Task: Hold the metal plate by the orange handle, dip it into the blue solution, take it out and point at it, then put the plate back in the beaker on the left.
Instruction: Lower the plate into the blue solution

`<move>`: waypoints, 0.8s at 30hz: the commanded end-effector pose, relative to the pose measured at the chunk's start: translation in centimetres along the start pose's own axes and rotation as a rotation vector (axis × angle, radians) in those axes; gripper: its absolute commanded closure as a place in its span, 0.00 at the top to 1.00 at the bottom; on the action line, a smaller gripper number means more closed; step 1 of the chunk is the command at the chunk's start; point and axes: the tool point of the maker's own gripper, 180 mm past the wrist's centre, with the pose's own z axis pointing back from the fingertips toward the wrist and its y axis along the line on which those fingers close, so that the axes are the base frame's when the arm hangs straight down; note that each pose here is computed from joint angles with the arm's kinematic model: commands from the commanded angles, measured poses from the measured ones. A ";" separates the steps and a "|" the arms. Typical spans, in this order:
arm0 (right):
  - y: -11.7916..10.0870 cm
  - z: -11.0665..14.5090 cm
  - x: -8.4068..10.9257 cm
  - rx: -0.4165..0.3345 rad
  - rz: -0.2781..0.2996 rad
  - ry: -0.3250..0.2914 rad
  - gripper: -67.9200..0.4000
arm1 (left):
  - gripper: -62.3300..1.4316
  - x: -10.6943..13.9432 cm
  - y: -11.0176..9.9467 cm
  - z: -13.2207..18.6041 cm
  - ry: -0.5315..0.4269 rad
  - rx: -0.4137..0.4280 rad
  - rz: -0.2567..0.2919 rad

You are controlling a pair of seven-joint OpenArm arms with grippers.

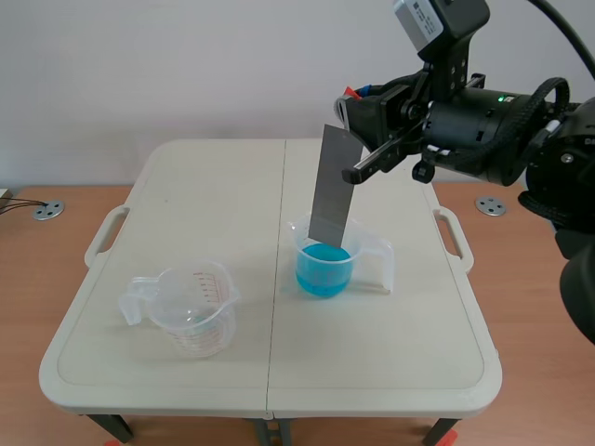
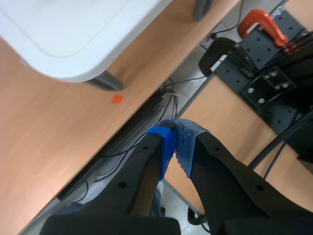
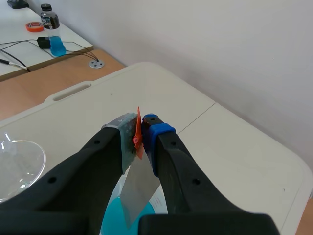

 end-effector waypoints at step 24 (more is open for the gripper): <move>-0.8 -1.3 -2.9 -0.008 -0.022 -0.021 0.02 | 0.04 -2.5 1.1 0.2 0.043 0.038 0.038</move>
